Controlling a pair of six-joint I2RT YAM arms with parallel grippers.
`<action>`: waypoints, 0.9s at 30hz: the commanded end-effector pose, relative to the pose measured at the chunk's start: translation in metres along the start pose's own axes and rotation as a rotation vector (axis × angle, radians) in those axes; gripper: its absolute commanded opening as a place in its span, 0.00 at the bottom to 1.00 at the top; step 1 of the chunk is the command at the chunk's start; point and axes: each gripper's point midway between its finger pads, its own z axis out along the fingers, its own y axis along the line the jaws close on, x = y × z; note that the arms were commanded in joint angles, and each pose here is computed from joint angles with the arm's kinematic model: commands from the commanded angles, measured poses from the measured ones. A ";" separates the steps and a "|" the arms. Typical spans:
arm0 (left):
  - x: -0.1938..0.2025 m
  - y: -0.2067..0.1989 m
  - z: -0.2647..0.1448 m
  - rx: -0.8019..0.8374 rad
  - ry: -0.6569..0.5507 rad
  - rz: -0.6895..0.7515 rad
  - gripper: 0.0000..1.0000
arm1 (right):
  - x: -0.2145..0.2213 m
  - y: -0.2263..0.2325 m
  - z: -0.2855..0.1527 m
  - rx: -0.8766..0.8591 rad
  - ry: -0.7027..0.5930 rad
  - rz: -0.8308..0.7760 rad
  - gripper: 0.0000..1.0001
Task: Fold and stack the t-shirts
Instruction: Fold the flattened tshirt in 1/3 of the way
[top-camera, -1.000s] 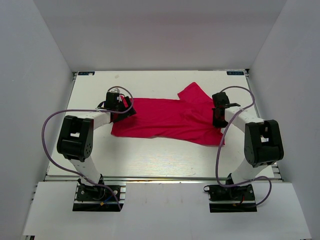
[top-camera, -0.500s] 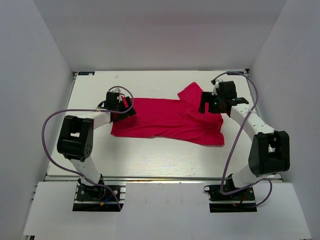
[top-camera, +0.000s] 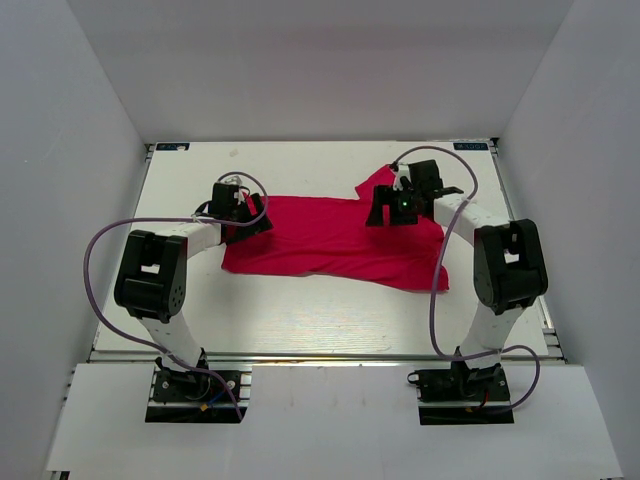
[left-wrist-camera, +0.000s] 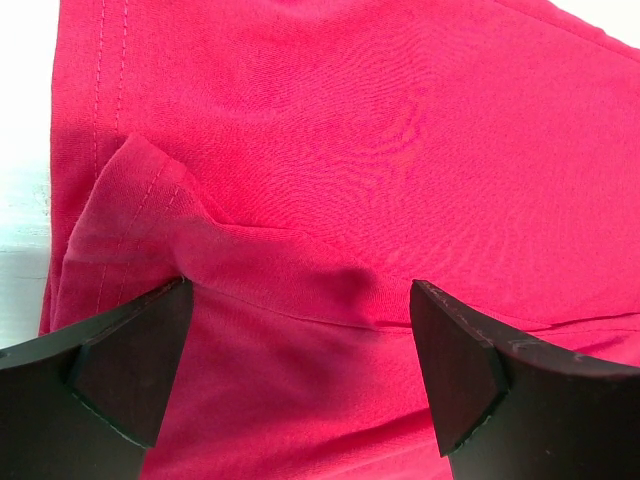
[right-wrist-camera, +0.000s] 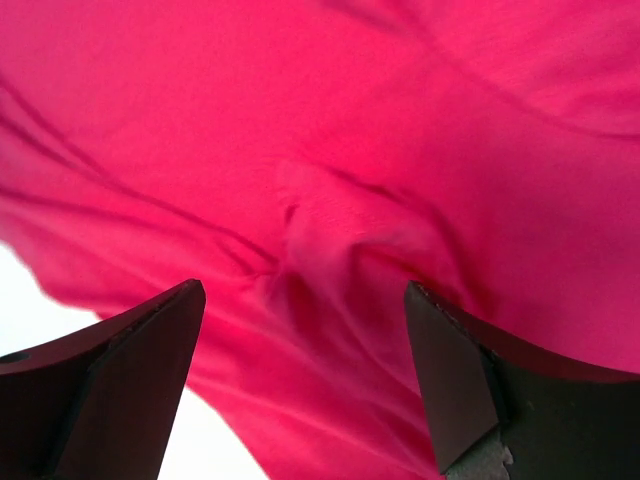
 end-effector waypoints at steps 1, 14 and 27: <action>0.025 0.012 0.003 -0.042 0.091 0.002 1.00 | -0.039 -0.010 -0.013 0.084 -0.100 -0.057 0.86; 0.029 0.017 0.005 -0.061 0.106 0.009 1.00 | -0.025 -0.033 -0.001 0.163 -0.021 -0.067 0.73; 0.027 0.018 0.005 -0.069 0.102 0.010 1.00 | -0.004 -0.048 0.008 0.212 0.045 -0.029 0.06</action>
